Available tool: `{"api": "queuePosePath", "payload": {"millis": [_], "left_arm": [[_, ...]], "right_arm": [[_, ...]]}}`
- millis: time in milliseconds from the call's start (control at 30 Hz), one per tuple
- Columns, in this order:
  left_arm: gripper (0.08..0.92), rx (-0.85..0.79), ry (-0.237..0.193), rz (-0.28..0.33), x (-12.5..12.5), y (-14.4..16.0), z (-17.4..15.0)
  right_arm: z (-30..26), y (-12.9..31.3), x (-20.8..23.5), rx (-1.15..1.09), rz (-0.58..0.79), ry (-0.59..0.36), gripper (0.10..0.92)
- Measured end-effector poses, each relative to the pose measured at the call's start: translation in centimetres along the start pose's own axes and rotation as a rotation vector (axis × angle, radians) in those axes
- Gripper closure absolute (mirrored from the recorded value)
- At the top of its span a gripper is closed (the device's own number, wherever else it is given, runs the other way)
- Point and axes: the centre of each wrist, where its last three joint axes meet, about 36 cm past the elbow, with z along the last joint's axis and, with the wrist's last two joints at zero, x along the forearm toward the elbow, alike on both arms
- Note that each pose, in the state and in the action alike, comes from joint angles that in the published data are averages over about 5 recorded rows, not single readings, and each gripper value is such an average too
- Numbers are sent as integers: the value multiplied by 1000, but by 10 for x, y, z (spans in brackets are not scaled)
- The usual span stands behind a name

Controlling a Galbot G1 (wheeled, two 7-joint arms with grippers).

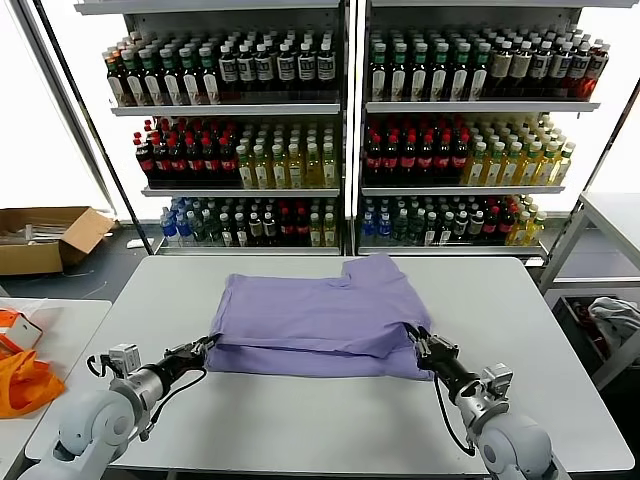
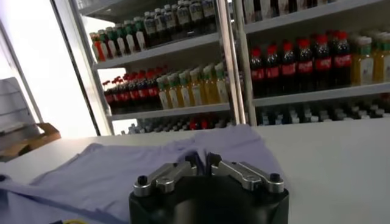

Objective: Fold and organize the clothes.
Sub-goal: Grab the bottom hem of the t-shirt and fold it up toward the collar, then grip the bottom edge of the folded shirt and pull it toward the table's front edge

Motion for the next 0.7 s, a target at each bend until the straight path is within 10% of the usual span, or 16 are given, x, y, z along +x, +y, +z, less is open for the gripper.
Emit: {"api": "queuePosePath", "payload": {"millis": [400, 700], "left_arm": [[441, 31, -11, -42, 19, 7, 14], [203, 63, 27, -64, 28, 6, 45]], "right_arm": [[11, 1, 38, 45, 155, 55, 226], [31, 11, 64, 30, 200, 134, 199]]}}
